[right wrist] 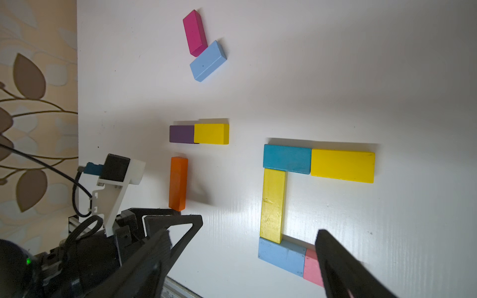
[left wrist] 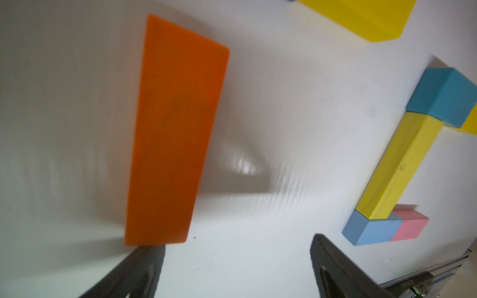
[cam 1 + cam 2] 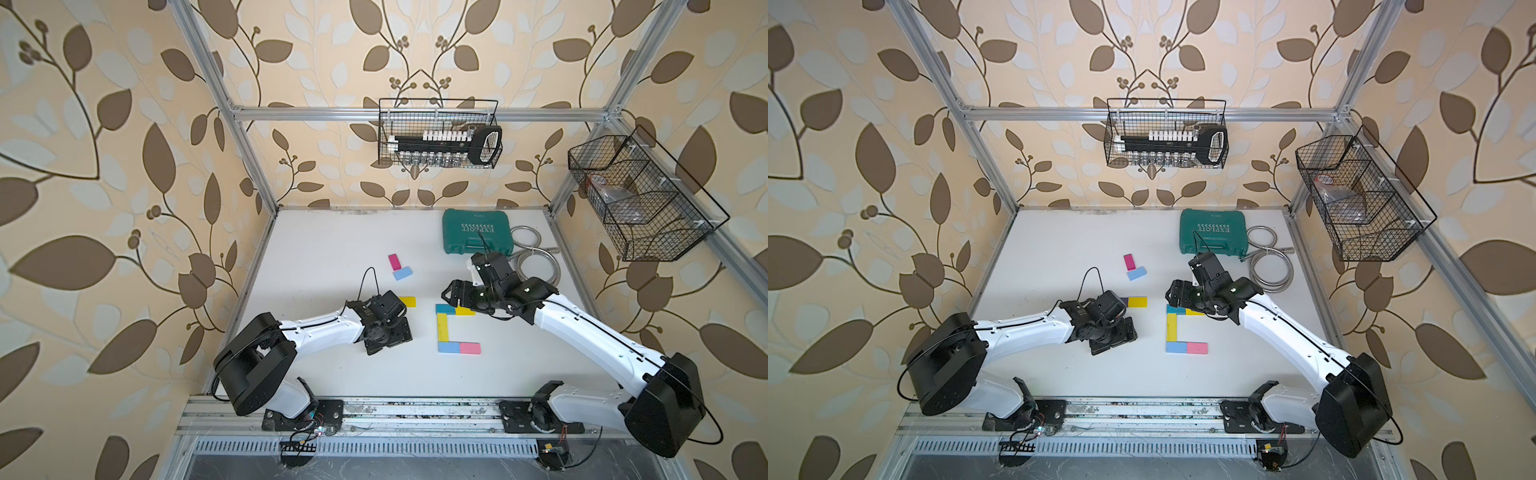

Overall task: Assemble the letter c with building blocks
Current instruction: Assemble the building block at the center of the board.

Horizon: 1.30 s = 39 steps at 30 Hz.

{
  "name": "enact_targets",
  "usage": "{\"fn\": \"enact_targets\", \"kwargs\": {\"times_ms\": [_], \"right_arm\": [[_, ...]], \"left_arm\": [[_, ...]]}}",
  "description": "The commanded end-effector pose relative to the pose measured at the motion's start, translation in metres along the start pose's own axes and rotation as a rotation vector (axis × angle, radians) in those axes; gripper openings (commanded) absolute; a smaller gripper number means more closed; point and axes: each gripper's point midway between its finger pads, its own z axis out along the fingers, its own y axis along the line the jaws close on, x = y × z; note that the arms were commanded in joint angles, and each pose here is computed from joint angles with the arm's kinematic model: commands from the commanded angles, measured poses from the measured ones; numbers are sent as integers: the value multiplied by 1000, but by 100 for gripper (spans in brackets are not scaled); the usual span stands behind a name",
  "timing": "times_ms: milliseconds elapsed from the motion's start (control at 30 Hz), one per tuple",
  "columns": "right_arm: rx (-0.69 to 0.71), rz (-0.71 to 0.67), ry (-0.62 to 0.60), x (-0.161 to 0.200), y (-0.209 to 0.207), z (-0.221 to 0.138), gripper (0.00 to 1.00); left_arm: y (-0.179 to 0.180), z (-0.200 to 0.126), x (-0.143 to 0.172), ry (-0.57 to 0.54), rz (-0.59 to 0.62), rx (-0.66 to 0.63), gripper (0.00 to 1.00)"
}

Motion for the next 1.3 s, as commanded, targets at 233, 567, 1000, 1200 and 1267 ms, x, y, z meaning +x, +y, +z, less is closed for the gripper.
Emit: {"fn": "enact_targets", "kwargs": {"times_ms": [233,567,1000,1200,1267], "right_arm": [[27,13,15,6,-9,6,86],[29,14,18,7,-10,8,86],[30,15,21,8,-11,9,86],[31,16,24,8,-11,10,86],[29,17,24,9,-11,9,86]], "left_arm": [[-16,-5,-16,-35,7,32,91],[-15,-5,-24,-37,-5,35,91],[-21,-5,-27,-36,-1,50,91],[-22,-6,-31,-43,1,48,91],[-22,-7,-31,-42,2,51,90]]}}
